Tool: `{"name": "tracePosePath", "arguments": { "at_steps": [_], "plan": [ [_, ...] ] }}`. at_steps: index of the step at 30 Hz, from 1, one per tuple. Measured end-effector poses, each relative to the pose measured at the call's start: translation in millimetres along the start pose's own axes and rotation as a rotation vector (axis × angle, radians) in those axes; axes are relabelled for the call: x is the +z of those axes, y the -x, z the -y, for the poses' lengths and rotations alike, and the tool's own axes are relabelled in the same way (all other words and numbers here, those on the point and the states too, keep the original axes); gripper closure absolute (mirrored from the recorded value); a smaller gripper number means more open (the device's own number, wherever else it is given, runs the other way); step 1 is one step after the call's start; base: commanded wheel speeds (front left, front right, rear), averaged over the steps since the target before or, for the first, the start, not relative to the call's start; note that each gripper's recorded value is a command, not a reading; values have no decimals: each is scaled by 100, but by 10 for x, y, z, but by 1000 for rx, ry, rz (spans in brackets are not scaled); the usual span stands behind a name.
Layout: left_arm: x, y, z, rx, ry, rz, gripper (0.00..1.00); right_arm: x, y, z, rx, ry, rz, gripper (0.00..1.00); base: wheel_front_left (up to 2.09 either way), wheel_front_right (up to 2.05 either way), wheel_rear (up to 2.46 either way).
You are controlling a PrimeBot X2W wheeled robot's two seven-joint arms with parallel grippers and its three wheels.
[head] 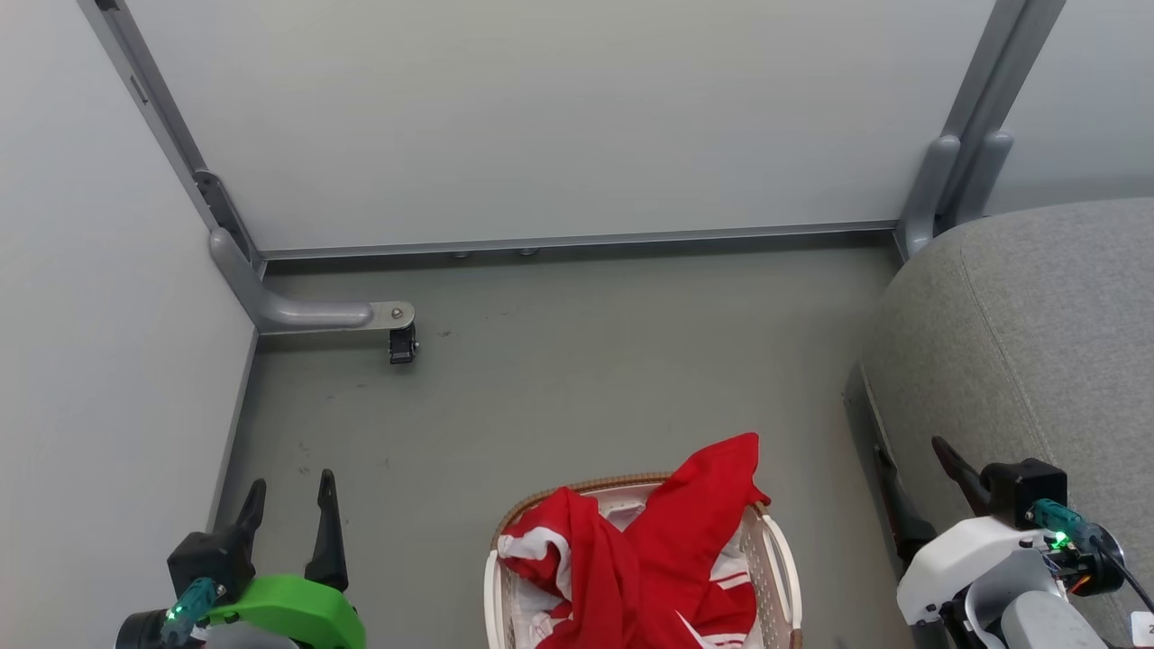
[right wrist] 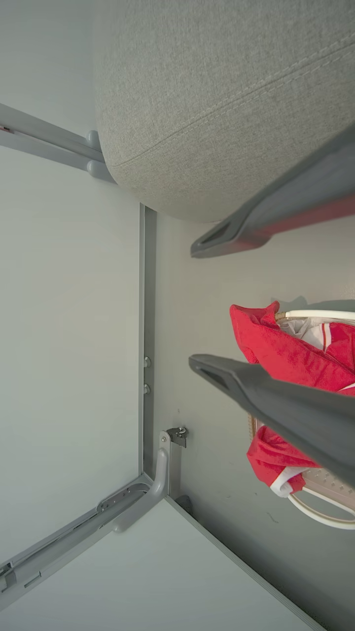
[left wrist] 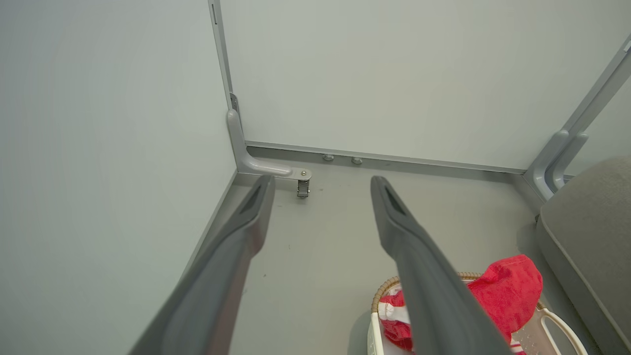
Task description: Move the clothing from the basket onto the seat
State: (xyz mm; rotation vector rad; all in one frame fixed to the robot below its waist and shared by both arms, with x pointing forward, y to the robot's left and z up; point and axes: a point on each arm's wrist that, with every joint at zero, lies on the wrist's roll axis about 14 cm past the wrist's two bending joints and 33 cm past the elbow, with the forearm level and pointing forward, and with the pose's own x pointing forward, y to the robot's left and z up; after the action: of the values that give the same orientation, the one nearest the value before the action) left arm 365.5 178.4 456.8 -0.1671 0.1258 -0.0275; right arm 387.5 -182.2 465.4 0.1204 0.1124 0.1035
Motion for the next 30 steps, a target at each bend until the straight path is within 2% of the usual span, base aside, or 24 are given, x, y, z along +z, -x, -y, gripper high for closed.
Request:
{"name": "tracePosePath", "arguments": {
  "at_steps": [8, 21, 30],
  "plan": [
    [-258, 11, 147, -68, -36, -71, 0, 14, -43, -30, 18, 57, 7, 0, 0, 0, 0],
    [-846, -618, 960, -348, -118, -254, 0, 180, -623, -228, 102, 150, 73, 0, 0, 0, 0],
    [-1618, -832, 1441, -558, -186, -450, 0, -191, -924, -103, 102, 212, 2, 0, 0, 0, 0]
  ]
}}
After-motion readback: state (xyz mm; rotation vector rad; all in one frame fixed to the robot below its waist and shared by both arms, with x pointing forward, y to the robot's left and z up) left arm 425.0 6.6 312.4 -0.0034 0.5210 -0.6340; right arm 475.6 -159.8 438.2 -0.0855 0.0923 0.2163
